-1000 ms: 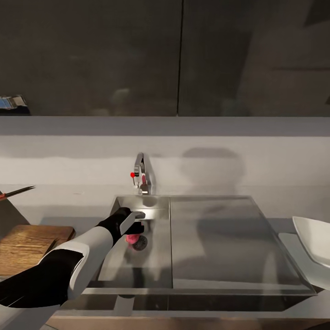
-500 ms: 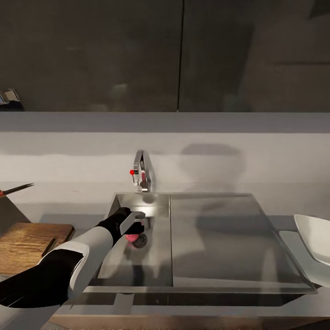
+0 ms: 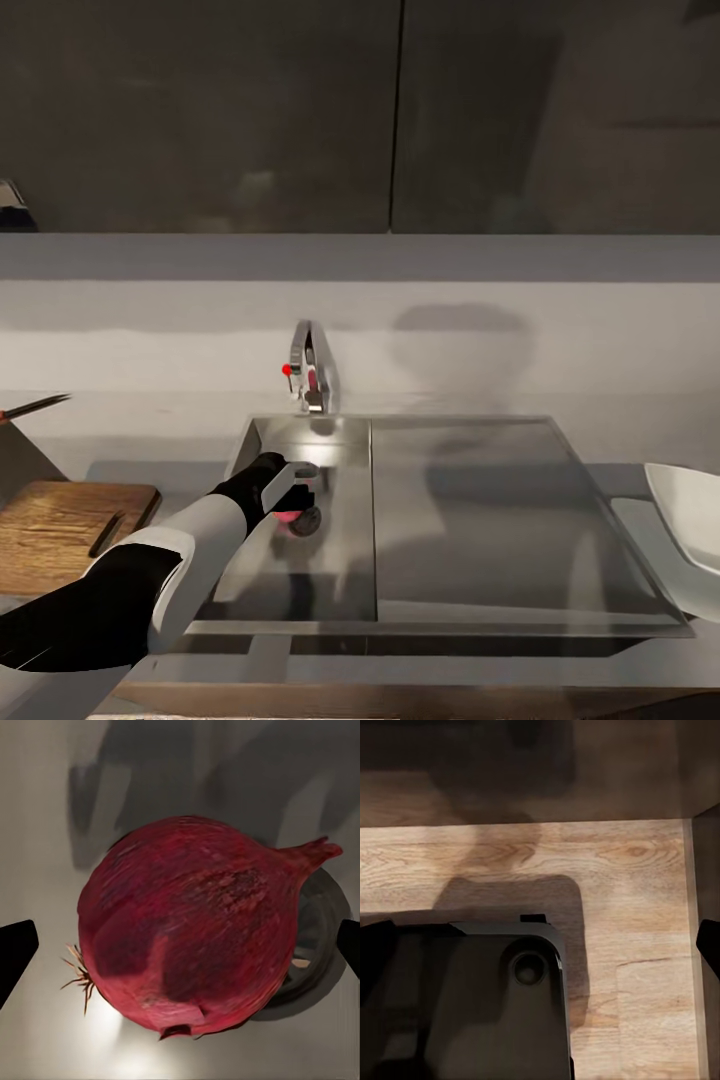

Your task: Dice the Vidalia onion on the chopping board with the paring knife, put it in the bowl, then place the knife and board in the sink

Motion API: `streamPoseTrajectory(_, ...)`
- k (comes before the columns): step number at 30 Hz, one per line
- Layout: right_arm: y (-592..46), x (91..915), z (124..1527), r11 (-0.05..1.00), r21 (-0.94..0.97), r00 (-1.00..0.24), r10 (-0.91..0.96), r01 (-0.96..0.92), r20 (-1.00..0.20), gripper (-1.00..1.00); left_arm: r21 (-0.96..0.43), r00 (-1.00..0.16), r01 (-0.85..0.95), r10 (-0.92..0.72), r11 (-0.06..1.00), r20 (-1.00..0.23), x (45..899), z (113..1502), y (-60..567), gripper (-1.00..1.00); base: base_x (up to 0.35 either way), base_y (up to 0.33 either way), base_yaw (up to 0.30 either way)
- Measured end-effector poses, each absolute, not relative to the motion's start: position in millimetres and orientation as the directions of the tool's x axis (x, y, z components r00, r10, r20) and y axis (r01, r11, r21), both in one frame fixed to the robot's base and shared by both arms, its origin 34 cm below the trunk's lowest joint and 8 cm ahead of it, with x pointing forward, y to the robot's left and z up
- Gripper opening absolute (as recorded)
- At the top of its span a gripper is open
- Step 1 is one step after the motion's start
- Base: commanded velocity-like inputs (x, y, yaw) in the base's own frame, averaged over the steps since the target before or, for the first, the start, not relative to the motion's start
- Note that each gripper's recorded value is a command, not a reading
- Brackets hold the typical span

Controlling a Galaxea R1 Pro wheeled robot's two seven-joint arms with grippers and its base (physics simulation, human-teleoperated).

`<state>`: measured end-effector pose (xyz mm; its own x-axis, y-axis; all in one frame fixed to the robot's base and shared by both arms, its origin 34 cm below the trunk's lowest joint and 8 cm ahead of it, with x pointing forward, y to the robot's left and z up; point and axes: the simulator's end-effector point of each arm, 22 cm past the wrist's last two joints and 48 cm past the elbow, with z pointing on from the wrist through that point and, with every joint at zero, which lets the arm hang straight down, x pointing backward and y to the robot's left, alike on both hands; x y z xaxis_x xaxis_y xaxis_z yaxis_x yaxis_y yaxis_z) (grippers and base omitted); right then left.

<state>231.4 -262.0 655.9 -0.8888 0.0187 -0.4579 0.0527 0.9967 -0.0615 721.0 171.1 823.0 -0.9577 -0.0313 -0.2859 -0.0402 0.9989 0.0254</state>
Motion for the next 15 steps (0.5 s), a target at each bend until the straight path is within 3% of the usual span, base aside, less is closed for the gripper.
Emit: streamPoseTrajectory(15, -265.7, 227.4, 654.6, 0.997, -0.066, -0.894, 0.012, 0.047, -0.448, 1.0, 0.026, -0.96, -0.04, -0.031, 0.999, -0.277, 719.7, 816.5, 171.1, 1.0, 0.0, 0.0, 0.0)
